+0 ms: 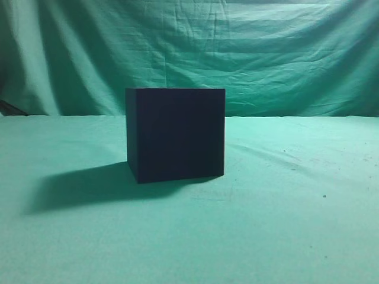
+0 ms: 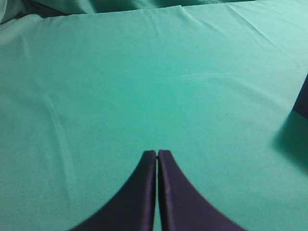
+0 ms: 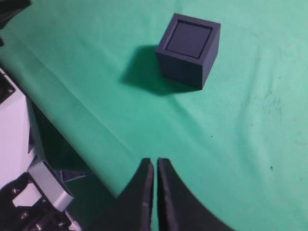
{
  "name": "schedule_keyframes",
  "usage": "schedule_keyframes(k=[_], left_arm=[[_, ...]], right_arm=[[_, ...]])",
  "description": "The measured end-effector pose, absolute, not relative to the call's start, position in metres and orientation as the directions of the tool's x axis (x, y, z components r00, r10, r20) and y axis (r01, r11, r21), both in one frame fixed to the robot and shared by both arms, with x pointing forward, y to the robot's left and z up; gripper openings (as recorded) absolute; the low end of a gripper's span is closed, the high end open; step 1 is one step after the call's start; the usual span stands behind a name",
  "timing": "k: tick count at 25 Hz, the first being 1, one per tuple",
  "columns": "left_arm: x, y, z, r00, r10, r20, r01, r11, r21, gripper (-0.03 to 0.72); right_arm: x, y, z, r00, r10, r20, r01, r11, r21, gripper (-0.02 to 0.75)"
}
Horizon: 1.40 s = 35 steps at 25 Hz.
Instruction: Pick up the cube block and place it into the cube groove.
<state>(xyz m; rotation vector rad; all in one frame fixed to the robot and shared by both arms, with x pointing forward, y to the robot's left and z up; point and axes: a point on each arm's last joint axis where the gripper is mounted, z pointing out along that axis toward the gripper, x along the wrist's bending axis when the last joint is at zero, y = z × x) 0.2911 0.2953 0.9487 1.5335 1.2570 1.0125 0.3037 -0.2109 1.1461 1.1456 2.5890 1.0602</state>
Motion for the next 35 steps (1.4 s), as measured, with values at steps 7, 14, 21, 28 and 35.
schedule_keyframes(k=[7,14,21,28,35], left_arm=[[0.291,0.295,0.949,0.154,0.986,0.057,0.265,-0.097,0.959,0.000],[0.291,0.295,0.949,0.154,0.986,0.057,0.265,-0.097,0.959,0.000],[0.291,0.295,0.949,0.154,0.986,0.057,0.265,-0.097,0.959,0.000],[0.291,0.295,0.949,0.154,0.986,0.057,0.265,-0.097,0.959,0.000],[0.291,0.295,0.949,0.154,0.986,0.057,0.265,-0.097,0.959,0.000]], right_arm=[[0.286,-0.229,1.156,-0.813,0.581,0.050,0.406,0.502,0.764,0.000],[0.289,-0.236,1.127,-0.779,0.627,-0.005,0.289,0.366,0.885,0.000],[0.287,-0.266,1.070,-0.516,0.857,0.021,0.280,0.145,0.949,0.000],[0.284,-0.282,1.005,-0.281,0.960,-0.005,0.220,0.070,0.973,0.000],[0.288,-0.286,0.949,-0.189,0.982,0.010,0.323,0.052,0.945,0.000]])
